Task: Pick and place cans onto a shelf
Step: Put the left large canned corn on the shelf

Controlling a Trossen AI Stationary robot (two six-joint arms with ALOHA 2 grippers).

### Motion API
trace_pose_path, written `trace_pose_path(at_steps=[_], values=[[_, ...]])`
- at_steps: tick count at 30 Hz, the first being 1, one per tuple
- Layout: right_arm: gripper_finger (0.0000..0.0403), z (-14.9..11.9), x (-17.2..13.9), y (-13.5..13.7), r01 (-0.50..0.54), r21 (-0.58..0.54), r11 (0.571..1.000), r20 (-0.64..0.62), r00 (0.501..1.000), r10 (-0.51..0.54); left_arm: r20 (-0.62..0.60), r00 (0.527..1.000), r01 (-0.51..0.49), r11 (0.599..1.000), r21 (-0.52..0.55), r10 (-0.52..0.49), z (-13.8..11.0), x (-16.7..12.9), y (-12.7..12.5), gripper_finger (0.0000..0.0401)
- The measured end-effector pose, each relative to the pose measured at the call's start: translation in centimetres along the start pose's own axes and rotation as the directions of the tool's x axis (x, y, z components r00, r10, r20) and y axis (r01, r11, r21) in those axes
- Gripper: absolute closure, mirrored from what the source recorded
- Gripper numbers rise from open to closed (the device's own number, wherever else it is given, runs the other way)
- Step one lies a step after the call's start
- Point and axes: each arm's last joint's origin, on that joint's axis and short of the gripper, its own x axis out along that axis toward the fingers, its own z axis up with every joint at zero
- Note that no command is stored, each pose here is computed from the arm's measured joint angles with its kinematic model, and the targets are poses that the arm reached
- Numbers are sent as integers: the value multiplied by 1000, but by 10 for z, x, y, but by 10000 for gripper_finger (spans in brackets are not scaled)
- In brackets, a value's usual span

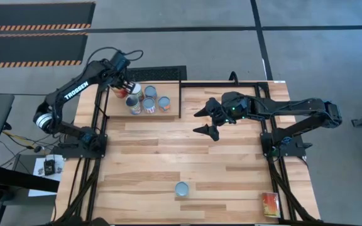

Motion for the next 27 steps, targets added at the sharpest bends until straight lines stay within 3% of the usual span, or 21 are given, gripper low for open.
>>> trace_pose_path(at_steps=[8, 27], values=[[14, 0, 0, 0, 0, 0, 1000, 0, 1000, 0, -40, 999, 12, 1000, 21, -11, 5, 15, -8, 401], [14, 0, 0, 0, 0, 0, 1000, 0, 1000, 0, -61, 998, 19, 999, 33, -17, 4, 16, -7, 401]])
